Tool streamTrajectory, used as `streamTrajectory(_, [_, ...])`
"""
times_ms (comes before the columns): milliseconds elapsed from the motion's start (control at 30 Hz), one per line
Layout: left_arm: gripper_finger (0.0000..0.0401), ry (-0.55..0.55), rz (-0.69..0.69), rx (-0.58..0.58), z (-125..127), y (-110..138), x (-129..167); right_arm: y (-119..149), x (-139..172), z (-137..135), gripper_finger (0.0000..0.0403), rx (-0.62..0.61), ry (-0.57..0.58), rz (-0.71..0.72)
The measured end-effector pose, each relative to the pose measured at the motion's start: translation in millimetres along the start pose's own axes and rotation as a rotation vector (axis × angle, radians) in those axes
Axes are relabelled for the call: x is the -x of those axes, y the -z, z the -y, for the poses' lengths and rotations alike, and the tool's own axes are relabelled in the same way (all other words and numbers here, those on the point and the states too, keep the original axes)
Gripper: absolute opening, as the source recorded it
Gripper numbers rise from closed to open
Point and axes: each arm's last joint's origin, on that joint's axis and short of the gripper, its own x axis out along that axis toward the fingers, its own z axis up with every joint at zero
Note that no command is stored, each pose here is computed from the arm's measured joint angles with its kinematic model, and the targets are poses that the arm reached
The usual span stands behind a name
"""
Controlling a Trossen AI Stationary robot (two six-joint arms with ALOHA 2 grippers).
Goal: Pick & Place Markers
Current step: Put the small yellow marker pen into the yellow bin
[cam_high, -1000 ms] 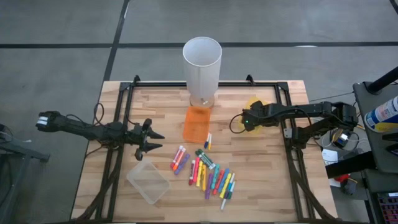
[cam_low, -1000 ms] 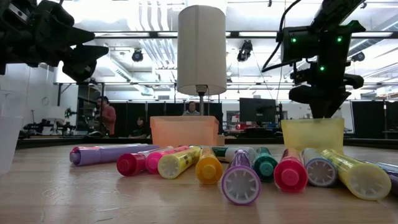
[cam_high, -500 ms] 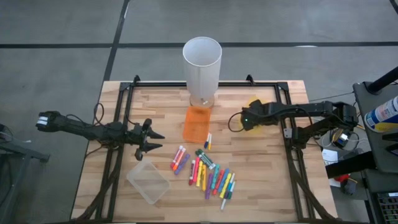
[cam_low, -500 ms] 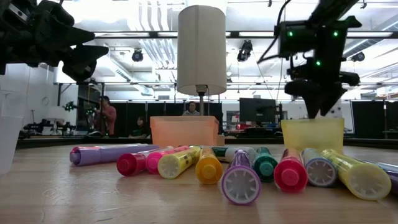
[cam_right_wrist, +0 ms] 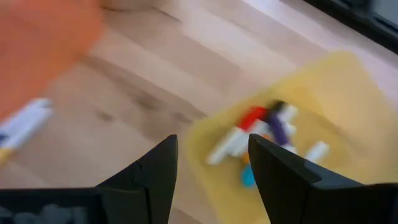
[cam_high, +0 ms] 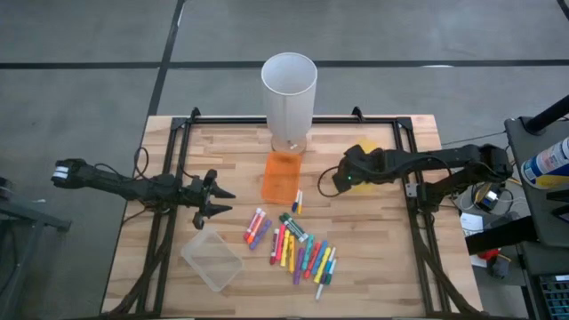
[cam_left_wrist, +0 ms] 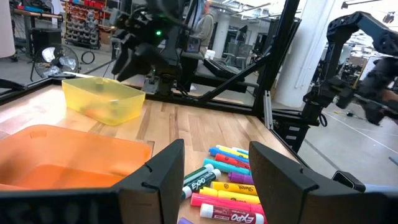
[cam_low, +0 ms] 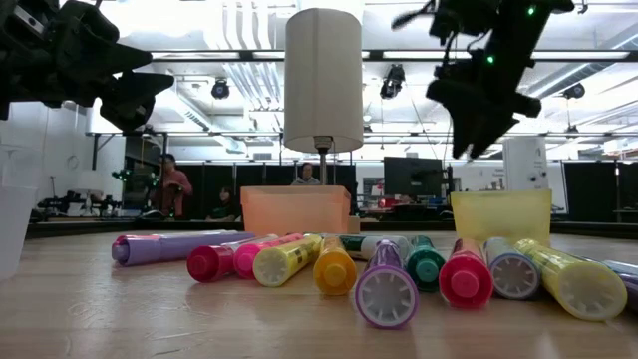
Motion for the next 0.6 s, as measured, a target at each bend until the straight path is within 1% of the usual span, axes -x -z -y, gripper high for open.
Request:
streamTrajectory(133, [0.0174, -0.001, 0.001, 0.0, 0, 0, 0, 5, 2, -18, 0.0187, 0.04, -0.097, 0.035])
streamTrajectory(233, [0.0174, 0.0, 0.001, 0.0, 0, 0, 0, 8, 4, -30, 0.0187, 0.036, -0.194, 0.037])
streamTrajectory(367, [0.0174, 0.0, 0.0, 0.0, 0, 0, 0, 12, 6, -45, 0.0187, 0.042, -0.331, -0.012])
streamTrajectory(500, [0.0174, 0.0, 0.0, 0.0, 0, 0, 0, 17, 3, -60, 0.0187, 0.051, -0.462, -0.092])
streamTrajectory(600, [0.0174, 0.0, 0.001, 0.0, 0, 0, 0, 19, -2, -71, 0.0187, 0.051, -0.534, -0.112])
